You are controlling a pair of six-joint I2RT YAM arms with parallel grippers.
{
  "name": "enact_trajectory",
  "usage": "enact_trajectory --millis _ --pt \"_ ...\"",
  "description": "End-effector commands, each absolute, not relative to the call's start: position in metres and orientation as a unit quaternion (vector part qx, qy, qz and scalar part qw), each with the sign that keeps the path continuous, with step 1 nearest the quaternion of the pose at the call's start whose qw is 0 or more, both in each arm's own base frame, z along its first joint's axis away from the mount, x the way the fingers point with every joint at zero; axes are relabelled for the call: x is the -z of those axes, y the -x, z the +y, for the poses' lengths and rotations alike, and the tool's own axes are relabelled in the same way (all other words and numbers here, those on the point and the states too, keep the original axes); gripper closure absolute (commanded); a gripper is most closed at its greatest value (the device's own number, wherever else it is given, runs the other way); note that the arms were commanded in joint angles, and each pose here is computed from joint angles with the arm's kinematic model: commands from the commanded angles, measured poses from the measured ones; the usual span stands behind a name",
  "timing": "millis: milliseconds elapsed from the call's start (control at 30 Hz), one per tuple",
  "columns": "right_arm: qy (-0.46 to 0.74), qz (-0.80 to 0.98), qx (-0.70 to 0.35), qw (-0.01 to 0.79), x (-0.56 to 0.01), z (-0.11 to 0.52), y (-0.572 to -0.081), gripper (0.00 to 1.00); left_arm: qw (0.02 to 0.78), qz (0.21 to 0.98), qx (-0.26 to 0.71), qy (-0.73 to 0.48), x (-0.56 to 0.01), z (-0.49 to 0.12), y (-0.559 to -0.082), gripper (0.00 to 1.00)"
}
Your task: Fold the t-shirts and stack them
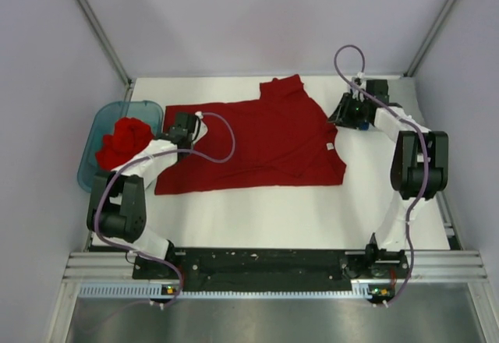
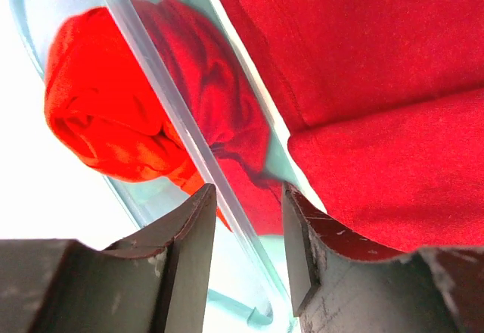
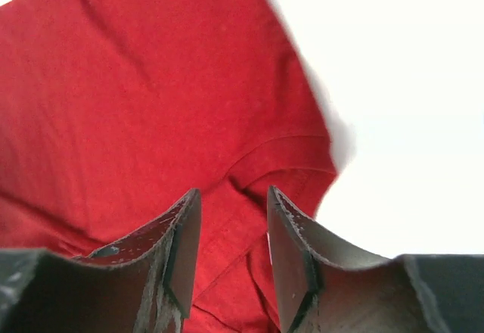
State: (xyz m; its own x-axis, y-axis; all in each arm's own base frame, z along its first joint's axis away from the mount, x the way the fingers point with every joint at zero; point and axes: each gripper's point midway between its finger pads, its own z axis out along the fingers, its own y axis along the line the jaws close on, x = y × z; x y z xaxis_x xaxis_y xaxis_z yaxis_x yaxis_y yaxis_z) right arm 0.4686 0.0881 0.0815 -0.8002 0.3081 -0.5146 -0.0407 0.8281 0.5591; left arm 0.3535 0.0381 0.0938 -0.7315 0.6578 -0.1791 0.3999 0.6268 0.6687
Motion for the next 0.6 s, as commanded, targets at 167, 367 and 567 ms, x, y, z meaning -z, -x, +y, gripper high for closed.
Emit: enact_trajectory --millis 167,367,567 --pt "-0.117 0.932 -0.108 0.326 -0.12 0.031 -0.379 0.38 0.239 0.832 -0.144 -0.479 -0.104 -0.045 -0.305 0.55" --pt "-0.128 0.941 -0.132 0.285 -0.082 0.042 -0.306 0.33 0.186 0.81 -0.134 -0.54 -0.073 -0.034 -0.27 0.51" --pt "-0.142 0.929 -0.189 0.283 -0.059 0.062 -0.293 0.33 0.161 0.798 -0.196 -0.546 -0.052 -0.011 -0.276 0.47"
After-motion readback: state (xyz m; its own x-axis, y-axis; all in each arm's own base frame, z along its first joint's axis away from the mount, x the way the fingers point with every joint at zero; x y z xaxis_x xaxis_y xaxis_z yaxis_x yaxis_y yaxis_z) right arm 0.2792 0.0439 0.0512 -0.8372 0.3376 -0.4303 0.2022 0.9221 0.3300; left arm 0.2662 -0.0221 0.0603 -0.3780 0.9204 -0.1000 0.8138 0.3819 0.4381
